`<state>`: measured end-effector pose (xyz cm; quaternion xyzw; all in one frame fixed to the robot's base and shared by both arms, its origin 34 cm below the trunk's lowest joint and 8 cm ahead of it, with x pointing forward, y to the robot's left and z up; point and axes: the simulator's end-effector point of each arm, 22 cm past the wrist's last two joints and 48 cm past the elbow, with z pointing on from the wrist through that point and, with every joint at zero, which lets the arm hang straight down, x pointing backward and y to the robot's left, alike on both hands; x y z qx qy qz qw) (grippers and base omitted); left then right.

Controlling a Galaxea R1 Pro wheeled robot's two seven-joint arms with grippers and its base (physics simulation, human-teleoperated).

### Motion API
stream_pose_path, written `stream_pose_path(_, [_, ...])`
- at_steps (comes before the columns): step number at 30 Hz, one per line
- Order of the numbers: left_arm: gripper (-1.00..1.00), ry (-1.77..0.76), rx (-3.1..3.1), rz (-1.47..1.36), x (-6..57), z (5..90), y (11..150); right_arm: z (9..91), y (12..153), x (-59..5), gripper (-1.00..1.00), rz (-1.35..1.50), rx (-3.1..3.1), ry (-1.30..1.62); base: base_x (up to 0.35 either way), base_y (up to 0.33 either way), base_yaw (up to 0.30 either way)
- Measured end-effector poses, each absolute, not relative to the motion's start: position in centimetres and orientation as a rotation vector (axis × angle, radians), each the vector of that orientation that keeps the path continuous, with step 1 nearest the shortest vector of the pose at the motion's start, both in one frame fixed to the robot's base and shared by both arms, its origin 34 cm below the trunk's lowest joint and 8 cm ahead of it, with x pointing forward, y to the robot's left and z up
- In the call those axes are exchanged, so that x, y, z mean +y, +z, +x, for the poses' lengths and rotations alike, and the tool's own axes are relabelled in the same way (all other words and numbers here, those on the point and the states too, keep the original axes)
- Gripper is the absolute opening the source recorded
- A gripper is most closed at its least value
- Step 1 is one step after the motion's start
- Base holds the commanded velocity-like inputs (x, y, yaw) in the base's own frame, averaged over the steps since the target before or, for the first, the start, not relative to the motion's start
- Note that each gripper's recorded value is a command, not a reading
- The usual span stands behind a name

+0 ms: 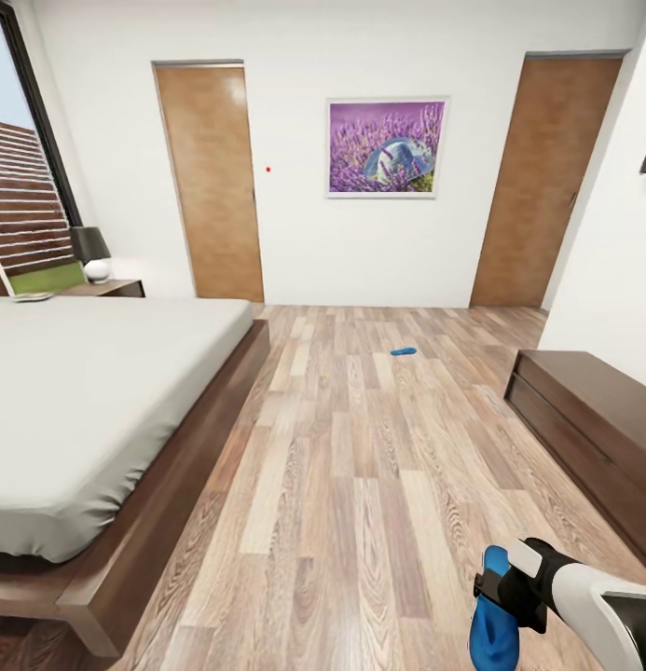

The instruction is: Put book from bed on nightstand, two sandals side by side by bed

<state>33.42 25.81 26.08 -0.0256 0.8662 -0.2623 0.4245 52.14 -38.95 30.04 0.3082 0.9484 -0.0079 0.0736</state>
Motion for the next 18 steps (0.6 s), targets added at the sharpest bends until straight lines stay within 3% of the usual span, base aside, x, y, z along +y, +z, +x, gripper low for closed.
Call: stream_pose_path(18, [1.0, -0.654, 2.167, -0.065, 25.85, 33.43, 26.06, 52.14, 30.04, -38.95, -1.0, 0.925, 2.848, -0.024, 0.0, 0.0, -0.217])
